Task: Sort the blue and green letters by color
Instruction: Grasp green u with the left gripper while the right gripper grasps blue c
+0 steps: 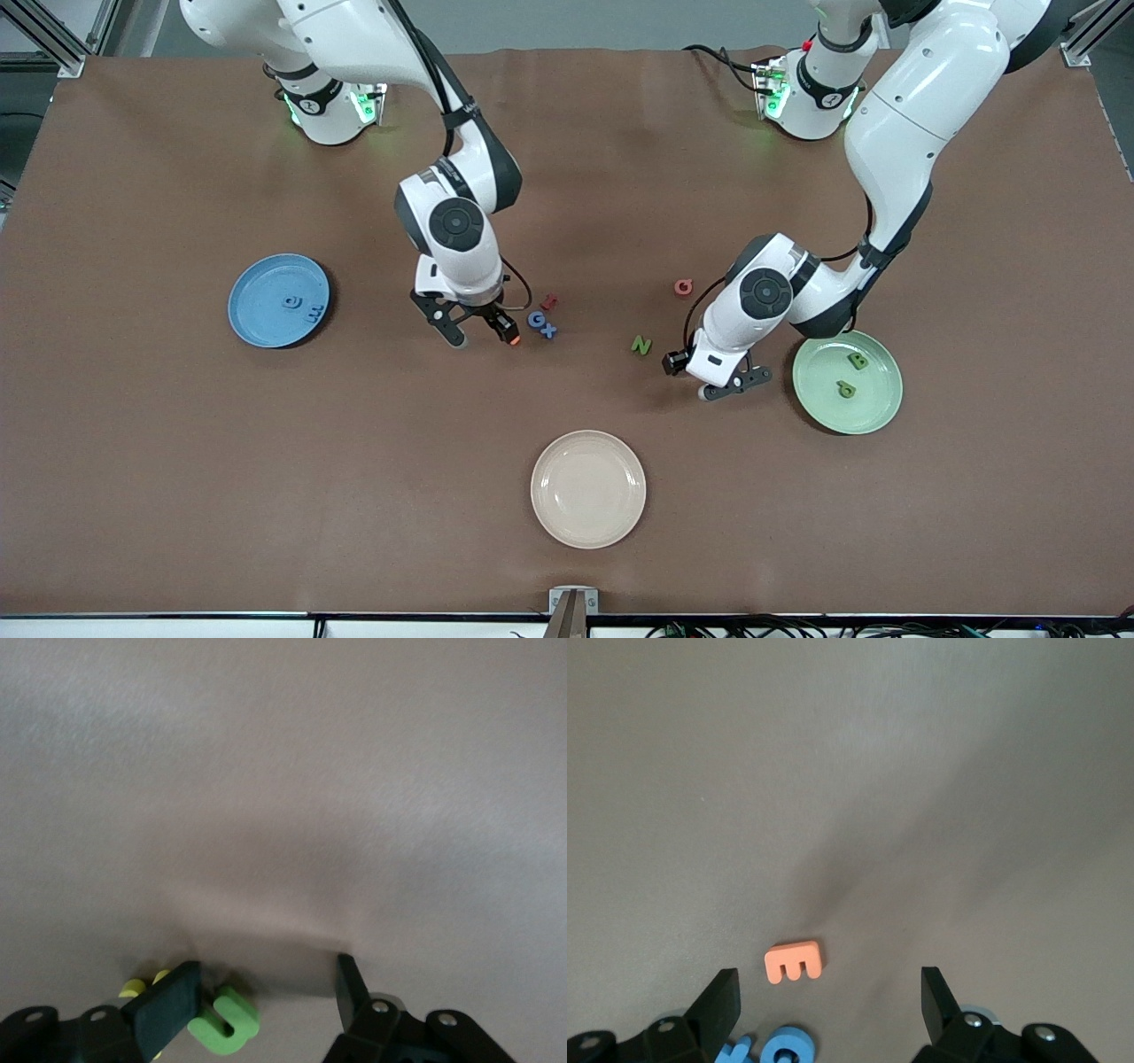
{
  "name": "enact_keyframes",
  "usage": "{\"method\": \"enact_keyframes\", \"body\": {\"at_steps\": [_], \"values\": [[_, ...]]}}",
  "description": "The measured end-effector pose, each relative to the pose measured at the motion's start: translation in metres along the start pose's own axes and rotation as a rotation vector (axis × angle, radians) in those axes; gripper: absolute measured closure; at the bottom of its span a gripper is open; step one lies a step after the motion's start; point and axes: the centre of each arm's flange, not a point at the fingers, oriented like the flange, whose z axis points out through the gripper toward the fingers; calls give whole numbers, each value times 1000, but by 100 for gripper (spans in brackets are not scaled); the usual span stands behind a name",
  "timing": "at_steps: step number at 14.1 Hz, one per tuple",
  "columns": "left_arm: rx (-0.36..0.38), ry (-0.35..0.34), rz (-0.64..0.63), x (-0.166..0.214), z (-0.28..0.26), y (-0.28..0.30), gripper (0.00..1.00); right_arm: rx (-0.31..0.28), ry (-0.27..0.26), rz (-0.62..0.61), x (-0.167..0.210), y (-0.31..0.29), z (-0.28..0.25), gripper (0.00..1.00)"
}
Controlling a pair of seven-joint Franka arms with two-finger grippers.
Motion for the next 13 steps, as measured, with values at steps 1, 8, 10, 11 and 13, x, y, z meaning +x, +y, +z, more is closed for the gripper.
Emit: {"method": "enact_keyframes", "body": {"at_steps": [1,8,10,11,13], "values": [[7,-2,2,-4,0,-2,29,6,-3,29,-5,-2,6,15],[29,-8,5,-14,-2,-13,29,18,-35,121,-26,-13,17,33],[30,-8,6,-15,-2,-13,30,12,-33,124,-33,-12,24,33],[29,-7,7,-15,-3,-13,34,14,-31,124,-36,-12,26,36],[30,-5,10,-15,-4,-13,35,15,-28,123,-40,-12,30,42]]}}
